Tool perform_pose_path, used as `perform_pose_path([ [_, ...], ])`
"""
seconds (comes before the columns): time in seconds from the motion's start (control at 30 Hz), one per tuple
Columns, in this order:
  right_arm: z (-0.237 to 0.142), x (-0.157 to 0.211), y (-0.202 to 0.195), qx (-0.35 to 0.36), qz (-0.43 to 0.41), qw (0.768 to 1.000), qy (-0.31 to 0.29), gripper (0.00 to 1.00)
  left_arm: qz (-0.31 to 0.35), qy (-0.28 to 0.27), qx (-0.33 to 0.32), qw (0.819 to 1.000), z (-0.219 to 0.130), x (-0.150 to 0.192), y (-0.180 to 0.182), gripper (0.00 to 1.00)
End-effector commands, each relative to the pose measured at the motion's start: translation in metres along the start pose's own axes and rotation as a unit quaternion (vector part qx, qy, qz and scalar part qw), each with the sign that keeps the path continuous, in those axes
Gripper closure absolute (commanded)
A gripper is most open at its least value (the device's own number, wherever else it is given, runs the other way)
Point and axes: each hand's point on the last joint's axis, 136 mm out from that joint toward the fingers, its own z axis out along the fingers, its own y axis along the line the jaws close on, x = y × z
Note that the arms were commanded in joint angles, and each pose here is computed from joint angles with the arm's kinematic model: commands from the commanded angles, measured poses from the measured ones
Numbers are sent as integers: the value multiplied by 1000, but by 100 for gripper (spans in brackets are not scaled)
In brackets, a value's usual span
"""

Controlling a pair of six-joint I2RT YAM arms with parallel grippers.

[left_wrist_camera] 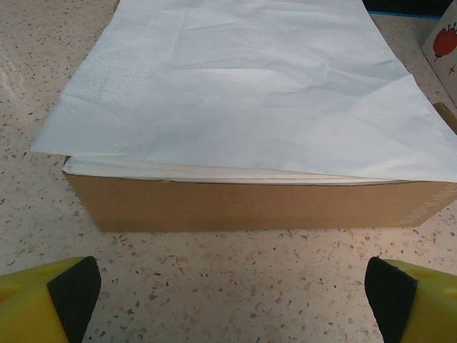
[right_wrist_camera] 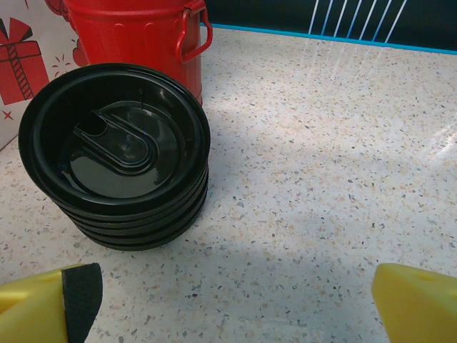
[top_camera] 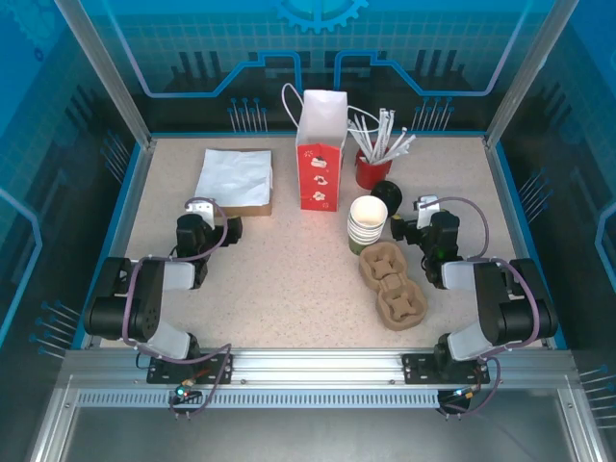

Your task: Pack the takeout coffee

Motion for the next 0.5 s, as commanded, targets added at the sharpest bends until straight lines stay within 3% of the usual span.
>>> perform_pose_path([
  [0.0, 1, -9, -4, 9, 6, 1000, -14, 0, 6, -26, 6, 1000, 0, -16, -4, 1],
  [0.47, 1, -9, -4, 7, 7, 1000, -13, 0, 5, -25, 7, 1000, 0, -16, -4, 1],
])
